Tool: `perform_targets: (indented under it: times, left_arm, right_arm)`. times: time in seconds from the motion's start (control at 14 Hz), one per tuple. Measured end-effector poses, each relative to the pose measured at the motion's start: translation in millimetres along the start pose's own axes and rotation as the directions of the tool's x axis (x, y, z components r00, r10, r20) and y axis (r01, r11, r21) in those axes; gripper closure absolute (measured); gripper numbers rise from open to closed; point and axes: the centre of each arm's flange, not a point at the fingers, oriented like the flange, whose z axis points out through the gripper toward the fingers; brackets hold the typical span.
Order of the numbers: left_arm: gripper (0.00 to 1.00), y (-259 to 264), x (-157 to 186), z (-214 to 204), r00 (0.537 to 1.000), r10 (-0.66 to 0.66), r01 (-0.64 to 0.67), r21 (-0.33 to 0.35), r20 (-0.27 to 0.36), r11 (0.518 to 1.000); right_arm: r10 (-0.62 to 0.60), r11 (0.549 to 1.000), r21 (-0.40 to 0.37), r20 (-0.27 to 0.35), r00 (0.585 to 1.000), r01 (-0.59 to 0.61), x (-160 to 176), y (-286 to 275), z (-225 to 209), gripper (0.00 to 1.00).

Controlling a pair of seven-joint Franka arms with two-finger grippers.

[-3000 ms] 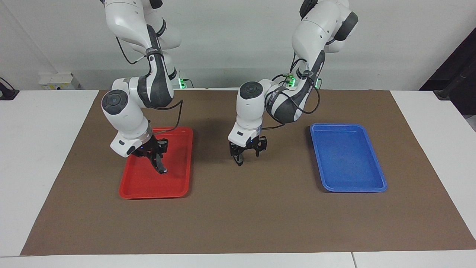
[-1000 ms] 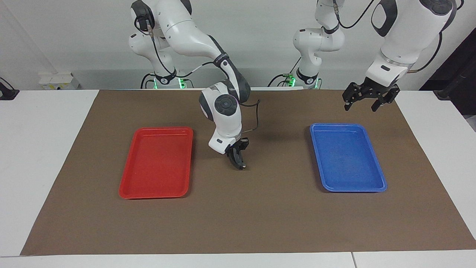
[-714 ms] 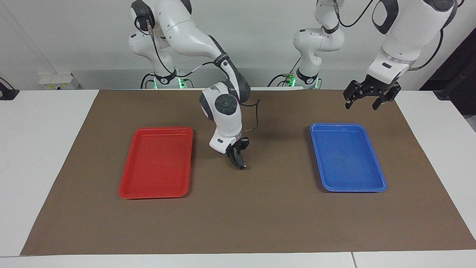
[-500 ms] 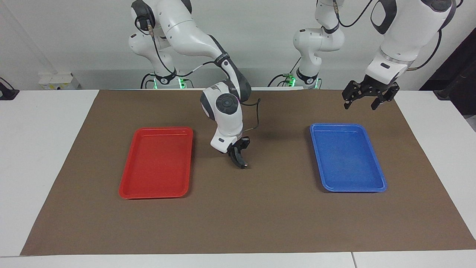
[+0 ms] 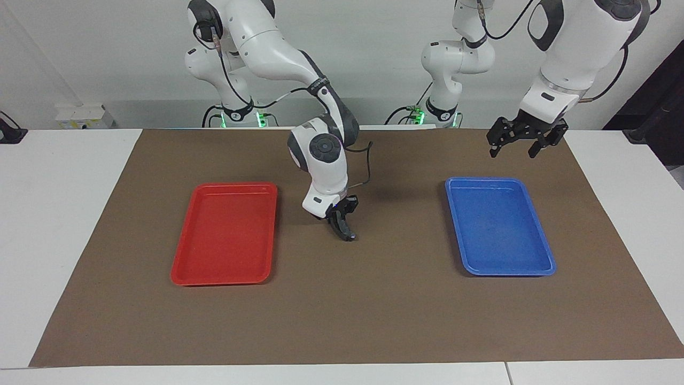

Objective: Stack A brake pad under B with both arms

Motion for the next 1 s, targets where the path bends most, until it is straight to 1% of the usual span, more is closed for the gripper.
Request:
perform_targets:
  times: [0.36, 0.5, 0.71, 0.79, 0.93, 1.0]
  left_arm:
    - [0.01, -3.0, -0.1, 3.3, 1.0, -0.005, 0.005, 0.0, 0.007, 1.0]
    - [0.01, -3.8, -0.1, 3.3, 1.0, -0.007, 0.007, 0.0, 0.007, 1.0]
    - [0.01, -4.5, 0.0, 3.2, 1.0, -0.008, 0.008, 0.0, 0.006, 1.0]
    - [0.01, -4.5, 0.0, 3.3, 1.0, -0.008, 0.008, 0.0, 0.006, 1.0]
    - [0.01, -4.7, 0.0, 3.3, 1.0, -0.008, 0.008, 0.0, 0.006, 1.0]
    - [0.01, -4.8, 0.0, 3.3, 1.0, -0.009, 0.009, 0.0, 0.006, 1.0]
  right_arm:
    - [-0.022, 1.0, -0.002, 0.003, 1.0, 0.022, -7.1, -12.9, 1.3, 0.57]
    - [-0.023, 1.0, -0.001, 0.001, 1.0, 0.023, -7.2, -13.3, -0.4, 0.41]
    - [-0.019, 1.0, 0.003, -0.012, 1.0, 0.02, -5.4, -11.7, -8.9, 0.06]
    - [-0.016, 1.0, 0.006, -0.022, 1.0, 0.016, -4.0, -9.9, -15.1, 0.0]
    - [0.011, 1.0, 0.012, -0.048, 0.999, -0.01, 2.0, 6.3, -38.2, 0.0]
    - [0.039, 0.999, 0.011, -0.058, 0.998, -0.038, 7.1, 25.6, -54.1, 0.0]
